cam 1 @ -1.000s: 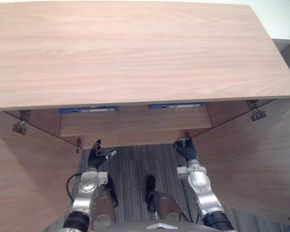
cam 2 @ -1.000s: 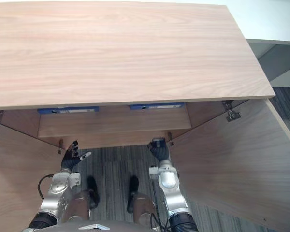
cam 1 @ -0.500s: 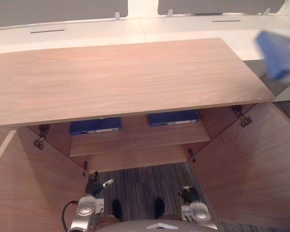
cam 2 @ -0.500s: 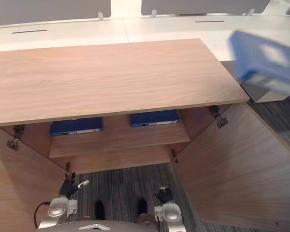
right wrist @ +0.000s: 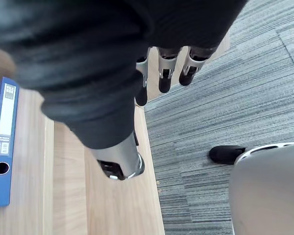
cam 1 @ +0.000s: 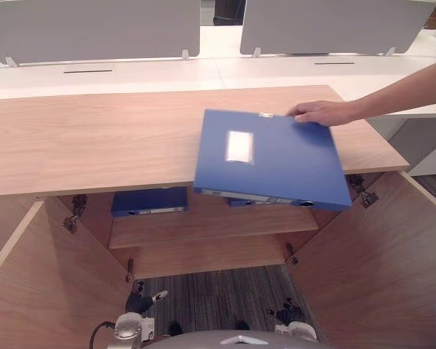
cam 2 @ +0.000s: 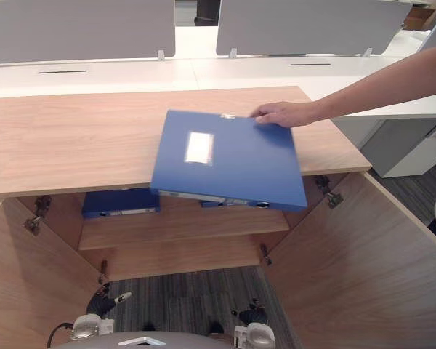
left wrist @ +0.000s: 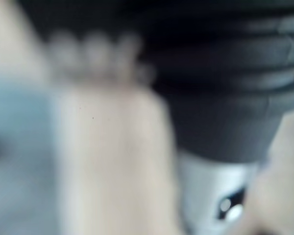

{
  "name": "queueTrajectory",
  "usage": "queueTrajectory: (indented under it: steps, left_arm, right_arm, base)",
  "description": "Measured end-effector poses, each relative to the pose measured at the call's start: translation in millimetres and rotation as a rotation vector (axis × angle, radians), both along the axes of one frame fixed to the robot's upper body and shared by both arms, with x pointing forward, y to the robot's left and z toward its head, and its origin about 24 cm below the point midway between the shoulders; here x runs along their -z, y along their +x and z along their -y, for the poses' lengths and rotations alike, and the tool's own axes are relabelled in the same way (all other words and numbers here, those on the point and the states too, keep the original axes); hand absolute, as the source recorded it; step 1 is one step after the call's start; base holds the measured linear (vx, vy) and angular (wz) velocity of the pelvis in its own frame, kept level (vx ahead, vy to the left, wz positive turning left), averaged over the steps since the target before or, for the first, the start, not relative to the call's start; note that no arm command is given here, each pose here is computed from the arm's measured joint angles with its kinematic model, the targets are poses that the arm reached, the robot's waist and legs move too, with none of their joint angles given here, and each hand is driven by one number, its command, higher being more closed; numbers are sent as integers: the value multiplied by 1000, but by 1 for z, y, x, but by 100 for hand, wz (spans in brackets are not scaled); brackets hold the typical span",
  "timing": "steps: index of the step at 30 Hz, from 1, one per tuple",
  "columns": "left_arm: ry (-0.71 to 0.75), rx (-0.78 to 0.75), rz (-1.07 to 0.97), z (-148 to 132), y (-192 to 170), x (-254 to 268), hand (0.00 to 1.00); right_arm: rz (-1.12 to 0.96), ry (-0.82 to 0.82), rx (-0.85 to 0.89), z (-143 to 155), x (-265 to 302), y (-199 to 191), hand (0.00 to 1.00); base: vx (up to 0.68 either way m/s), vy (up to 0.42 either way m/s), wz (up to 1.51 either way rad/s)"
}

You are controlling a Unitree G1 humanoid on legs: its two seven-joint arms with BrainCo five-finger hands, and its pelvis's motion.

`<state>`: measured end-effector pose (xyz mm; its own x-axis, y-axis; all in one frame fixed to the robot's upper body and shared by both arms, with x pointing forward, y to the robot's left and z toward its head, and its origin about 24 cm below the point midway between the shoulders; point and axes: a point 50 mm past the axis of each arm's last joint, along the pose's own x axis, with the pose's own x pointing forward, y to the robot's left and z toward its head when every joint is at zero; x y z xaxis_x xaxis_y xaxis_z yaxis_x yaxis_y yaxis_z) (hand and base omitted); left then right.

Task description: Walk over to the cabinet, pick up the folder, carry it to the office cabinet, place the folder inside the office cabinet, then close the office cabinet door

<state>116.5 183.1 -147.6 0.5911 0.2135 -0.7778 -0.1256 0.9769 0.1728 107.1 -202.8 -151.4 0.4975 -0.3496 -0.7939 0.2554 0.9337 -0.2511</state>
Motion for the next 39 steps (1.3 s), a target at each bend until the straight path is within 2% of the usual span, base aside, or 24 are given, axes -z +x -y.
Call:
queueTrajectory:
  steps: [11,22,25,31,39]
  left_arm:
    - [2,-19,24,3,3,-3,0]
    - [23,-74,462,-2,61,-71,0]
    - [52,-122,593,-11,73,-96,0]
    - [108,-231,703,-33,77,-118,0]
    - [93,-258,810,-33,83,-138,0]
  right_arm:
    - [-30,7,24,1,3,-3,0]
    - [-27,-9,3,1,2,-1,0]
    - [-31,-18,-32,0,2,-1,0]
    - [-41,-51,-92,3,1,0,0]
    - [-56,-84,-189,0,1,1,0]
  base:
    - [7,3,1]
    - [17,-1,4]
    - [3,-4,2]
    - [22,-7,0]
    - [0,0,0]
